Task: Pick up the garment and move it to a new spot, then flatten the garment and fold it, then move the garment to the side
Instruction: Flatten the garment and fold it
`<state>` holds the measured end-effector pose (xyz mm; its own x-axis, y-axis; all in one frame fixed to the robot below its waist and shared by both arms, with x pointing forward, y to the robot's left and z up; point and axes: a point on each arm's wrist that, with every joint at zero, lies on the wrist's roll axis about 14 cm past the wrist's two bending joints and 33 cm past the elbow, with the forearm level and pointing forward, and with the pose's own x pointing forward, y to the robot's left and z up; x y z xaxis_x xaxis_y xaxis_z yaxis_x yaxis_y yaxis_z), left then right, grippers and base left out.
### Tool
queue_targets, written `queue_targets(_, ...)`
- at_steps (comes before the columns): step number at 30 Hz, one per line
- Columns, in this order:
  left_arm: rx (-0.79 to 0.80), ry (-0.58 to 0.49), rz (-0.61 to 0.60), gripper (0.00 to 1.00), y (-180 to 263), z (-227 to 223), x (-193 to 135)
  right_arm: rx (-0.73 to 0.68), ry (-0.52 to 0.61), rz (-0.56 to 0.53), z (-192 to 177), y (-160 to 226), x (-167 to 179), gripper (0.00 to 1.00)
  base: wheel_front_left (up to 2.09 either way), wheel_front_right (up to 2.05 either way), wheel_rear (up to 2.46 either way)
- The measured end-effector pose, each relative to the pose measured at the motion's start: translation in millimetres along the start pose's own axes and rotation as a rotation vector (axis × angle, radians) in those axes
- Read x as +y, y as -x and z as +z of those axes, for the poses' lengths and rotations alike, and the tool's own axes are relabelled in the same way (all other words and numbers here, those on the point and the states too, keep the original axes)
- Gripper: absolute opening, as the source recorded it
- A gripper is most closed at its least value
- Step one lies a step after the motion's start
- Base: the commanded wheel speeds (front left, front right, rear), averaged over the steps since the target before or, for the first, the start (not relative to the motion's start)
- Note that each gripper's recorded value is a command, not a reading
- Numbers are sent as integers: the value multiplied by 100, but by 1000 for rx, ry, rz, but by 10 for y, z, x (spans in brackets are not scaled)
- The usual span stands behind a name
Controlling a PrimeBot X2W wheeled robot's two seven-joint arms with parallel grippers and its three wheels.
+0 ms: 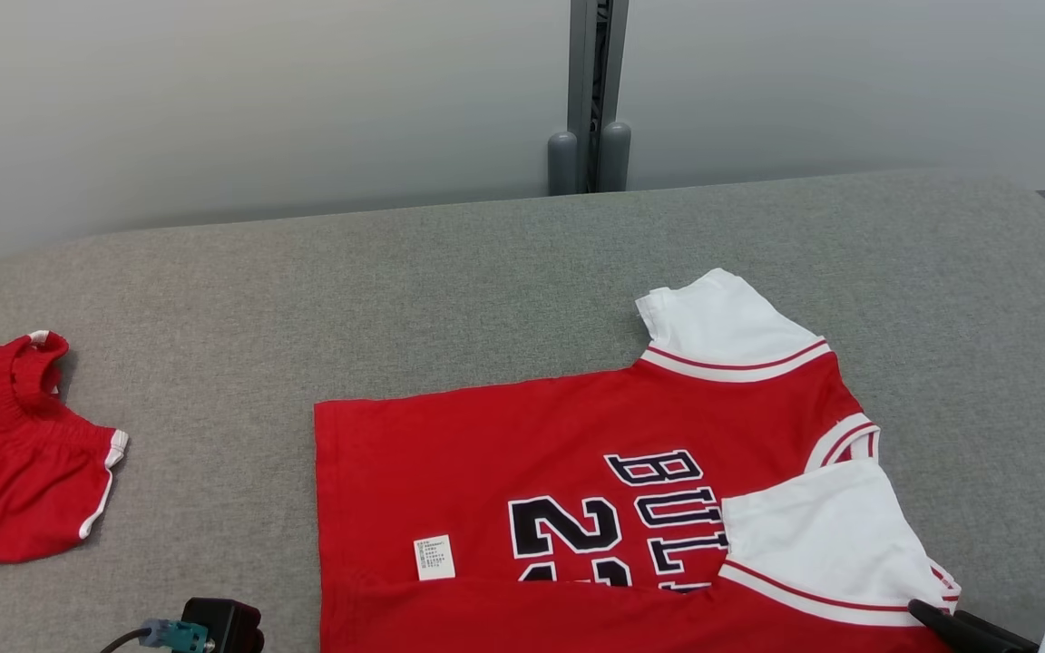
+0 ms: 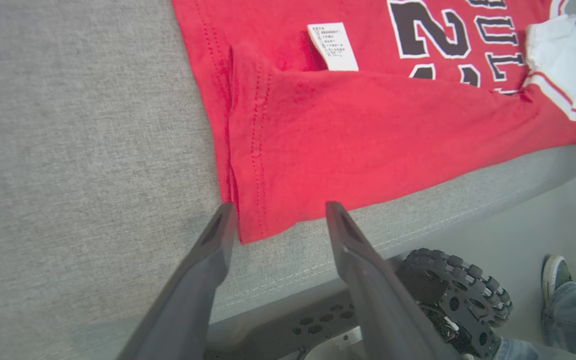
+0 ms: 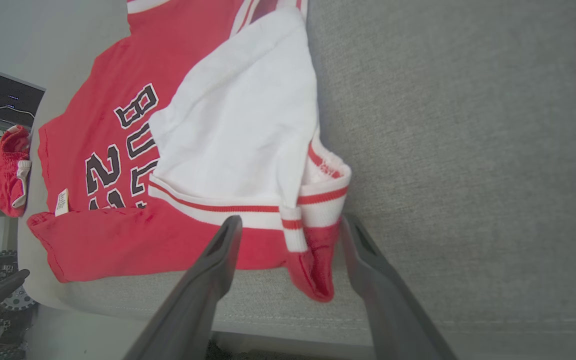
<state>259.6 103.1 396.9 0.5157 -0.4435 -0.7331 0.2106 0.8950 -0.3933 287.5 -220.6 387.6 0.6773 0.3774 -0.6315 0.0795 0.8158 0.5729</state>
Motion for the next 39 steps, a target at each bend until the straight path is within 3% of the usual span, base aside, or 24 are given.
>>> queue_targets(13,-44,-15,37,100,53,112,62,-56,34,-10,164,49,32,100,0,0,0)
queue_targets(26,-338,-114,115,100,25,888,182,-322,159,-56,952,218,205,100,0,0,0)
queue_targets(33,-414,-149,128,100,-152,1268,224,-432,243,-33,1491,20,551,100,0,0,0)
queue_targets(39,-416,-179,133,100,-379,1449,312,-453,280,-57,1792,-297,604,100,0,0,0)
